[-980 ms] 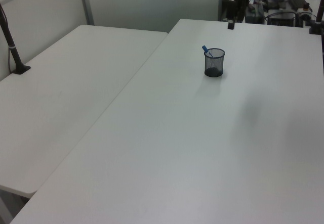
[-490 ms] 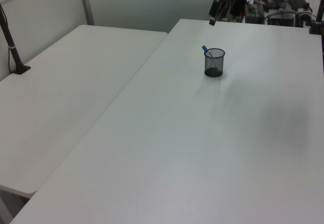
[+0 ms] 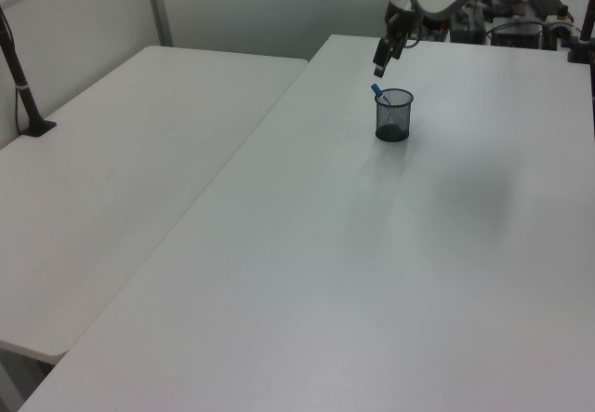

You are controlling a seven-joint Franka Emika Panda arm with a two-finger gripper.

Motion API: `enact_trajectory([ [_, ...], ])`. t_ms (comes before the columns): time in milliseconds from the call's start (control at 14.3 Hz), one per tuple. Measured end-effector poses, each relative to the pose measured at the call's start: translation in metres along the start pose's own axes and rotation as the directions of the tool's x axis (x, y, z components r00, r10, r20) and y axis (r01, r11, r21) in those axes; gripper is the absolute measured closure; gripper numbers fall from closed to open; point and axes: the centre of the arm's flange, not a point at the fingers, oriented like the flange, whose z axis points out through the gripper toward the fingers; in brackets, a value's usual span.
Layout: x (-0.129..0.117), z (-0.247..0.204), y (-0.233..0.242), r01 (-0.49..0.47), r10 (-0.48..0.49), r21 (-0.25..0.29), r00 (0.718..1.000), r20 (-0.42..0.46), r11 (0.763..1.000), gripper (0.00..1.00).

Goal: Remove the marker
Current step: 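Lower the gripper and close it on the blue-capped marker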

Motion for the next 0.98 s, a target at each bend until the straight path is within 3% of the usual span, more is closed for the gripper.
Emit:
enact_trajectory([
  [140,0.005,0.012,0.001,-0.001,0.0,-0.01,1.0,-0.014,1.0,0.06],
  [280,0.008,0.016,-0.001,0.003,-0.003,-0.013,0.999,-0.034,1.0,0.17],
  [350,0.008,0.016,-0.004,0.006,-0.006,-0.011,0.999,-0.036,1.0,0.18],
  [420,0.009,0.017,-0.01,0.009,-0.01,-0.004,0.999,-0.035,1.0,0.29],
  [910,0.008,0.029,-0.034,0.032,-0.031,0.014,0.999,-0.02,0.999,0.36],
  [980,0.008,0.029,-0.036,0.034,-0.034,0.014,0.999,-0.021,0.999,0.49],
])
